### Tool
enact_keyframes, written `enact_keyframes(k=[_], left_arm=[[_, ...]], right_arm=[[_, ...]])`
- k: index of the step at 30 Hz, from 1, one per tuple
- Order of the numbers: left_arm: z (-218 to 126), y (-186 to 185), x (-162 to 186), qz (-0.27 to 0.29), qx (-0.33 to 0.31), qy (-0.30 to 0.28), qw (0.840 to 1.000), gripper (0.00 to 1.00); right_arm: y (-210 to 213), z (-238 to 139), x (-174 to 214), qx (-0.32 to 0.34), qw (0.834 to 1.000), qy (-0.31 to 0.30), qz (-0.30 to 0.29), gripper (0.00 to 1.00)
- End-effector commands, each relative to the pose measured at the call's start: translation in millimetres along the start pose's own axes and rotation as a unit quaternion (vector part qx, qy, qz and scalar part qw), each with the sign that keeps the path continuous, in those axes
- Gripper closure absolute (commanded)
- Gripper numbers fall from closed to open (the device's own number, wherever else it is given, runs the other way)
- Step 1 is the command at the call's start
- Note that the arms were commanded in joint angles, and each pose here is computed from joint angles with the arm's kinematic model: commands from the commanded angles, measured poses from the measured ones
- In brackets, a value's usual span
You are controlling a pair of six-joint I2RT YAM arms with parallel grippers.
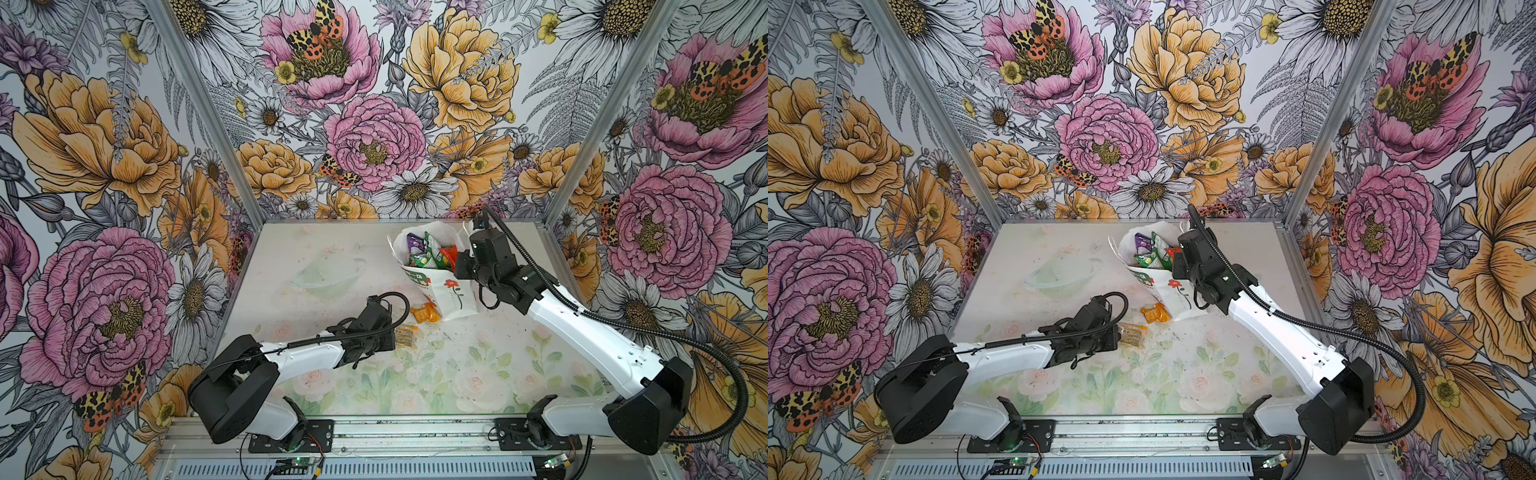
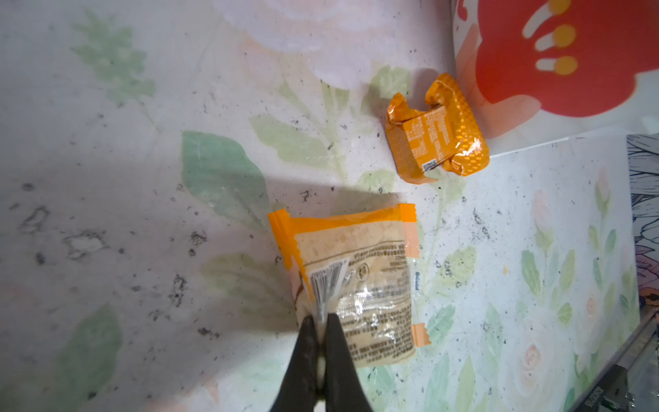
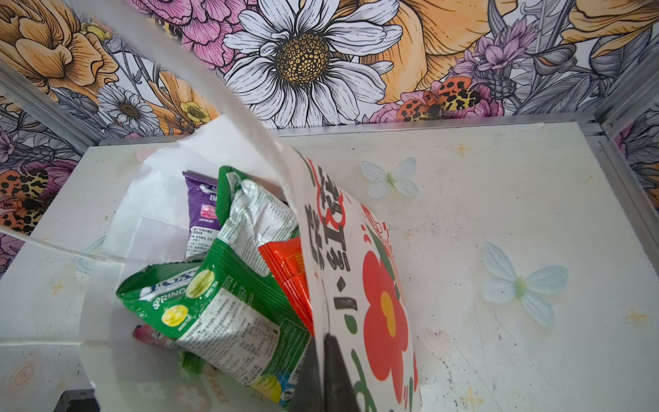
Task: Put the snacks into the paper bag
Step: 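Lower the left gripper onto the clear-orange snack packet and grasp it, then lift the clear-orange packet with the left gripper over the paper bag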
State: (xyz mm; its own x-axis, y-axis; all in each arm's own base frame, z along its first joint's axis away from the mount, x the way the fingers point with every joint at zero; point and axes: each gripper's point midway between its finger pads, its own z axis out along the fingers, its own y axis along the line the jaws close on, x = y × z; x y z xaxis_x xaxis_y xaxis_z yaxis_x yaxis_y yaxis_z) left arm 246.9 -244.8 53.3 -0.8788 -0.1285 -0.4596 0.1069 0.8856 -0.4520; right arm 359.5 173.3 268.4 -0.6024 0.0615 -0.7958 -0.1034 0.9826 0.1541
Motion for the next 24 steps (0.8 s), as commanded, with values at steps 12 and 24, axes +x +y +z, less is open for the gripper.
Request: enact_keyframes(k=[12,24], left_arm=[[-124,51,-84,-0.058,-0.021,-0.169,0.984,1.0],[-214,49,-162,-0.08,-0.003,-0.237,0.968,1.0]], right_arm=[[2,-5,-2,-0.01,1.0,-0.001,0.006,1.0],[4,-5,-4,-0.014,1.0,-0.002,0.008,1.0]])
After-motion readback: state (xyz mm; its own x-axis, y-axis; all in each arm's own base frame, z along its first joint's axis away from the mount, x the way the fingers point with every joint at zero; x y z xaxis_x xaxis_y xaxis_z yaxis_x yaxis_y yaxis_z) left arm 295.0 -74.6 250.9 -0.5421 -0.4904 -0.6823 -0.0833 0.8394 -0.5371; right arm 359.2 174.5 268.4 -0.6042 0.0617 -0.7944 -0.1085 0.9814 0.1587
